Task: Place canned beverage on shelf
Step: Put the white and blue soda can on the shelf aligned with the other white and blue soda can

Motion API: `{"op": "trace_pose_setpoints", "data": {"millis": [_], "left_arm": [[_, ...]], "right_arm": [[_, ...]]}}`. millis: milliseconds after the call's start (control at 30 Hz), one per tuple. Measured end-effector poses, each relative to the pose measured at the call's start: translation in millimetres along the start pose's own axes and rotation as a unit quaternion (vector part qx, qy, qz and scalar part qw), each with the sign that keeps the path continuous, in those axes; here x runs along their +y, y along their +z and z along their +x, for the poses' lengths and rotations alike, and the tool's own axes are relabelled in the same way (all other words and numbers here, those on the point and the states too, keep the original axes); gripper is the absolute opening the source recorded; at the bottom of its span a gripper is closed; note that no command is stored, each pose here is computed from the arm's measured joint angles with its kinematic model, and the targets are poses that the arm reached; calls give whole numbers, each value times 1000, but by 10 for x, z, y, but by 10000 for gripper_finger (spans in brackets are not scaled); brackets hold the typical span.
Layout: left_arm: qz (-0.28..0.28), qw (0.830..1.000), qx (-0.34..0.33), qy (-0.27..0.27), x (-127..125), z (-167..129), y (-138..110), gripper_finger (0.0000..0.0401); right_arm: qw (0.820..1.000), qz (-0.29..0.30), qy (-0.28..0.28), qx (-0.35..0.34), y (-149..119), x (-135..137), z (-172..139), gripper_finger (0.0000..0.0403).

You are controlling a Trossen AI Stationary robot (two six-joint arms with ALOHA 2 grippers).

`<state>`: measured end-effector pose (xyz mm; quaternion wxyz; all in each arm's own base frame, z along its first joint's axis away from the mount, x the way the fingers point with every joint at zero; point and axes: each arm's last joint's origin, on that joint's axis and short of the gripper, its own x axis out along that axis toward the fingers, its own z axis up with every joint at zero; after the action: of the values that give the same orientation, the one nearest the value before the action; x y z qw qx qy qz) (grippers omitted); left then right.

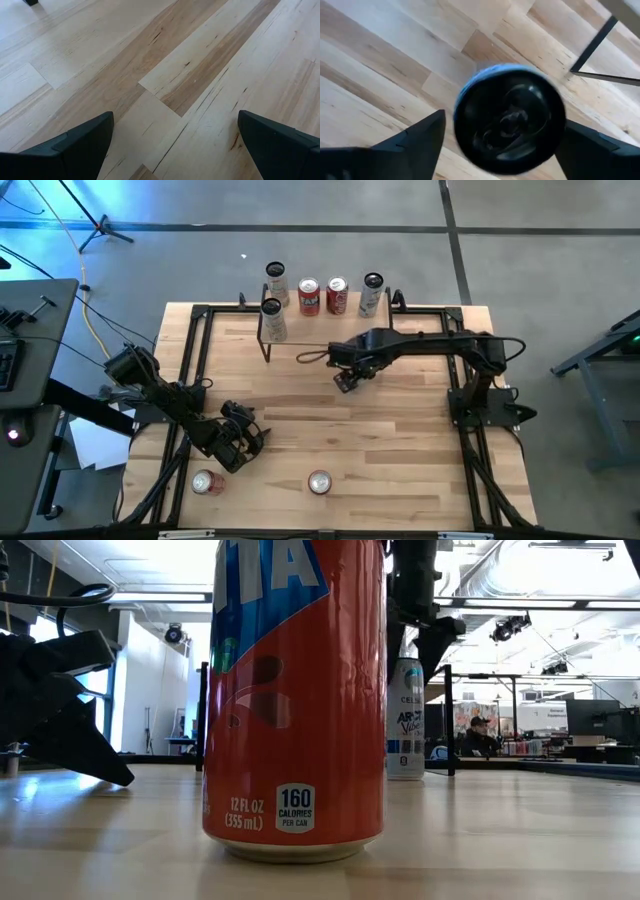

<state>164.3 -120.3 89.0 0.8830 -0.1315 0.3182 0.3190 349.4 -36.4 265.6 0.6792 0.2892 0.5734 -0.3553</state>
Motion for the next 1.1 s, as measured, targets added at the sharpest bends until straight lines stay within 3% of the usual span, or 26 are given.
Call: {"op": "trace_pose_setpoints", "data": {"millis": [200,367,500,633,800,1100], "left_arm": [[0,1000,0,0,1,0,-1,400],[0,1000,0,0,1,0,0,400],[0,1000,0,0,1,0,0,400],[0,1000,0,0,0,0,0,400],[0,1000,0,0,1,0,0,400],[0,1000,0,0,1,0,0,400]], "right_arm": [[999,20,-31,-20,-231,114,-74,393],[997,57,-34,-45,-444,263,-119,392],[989,94,-41,-109,-759,433,-63,396],[970,138,-35,-196,-1117,557,54,397],[933,167,-34,-317,-1424,550,223,397],[886,187,-8,-424,-1531,405,709,397]]}}
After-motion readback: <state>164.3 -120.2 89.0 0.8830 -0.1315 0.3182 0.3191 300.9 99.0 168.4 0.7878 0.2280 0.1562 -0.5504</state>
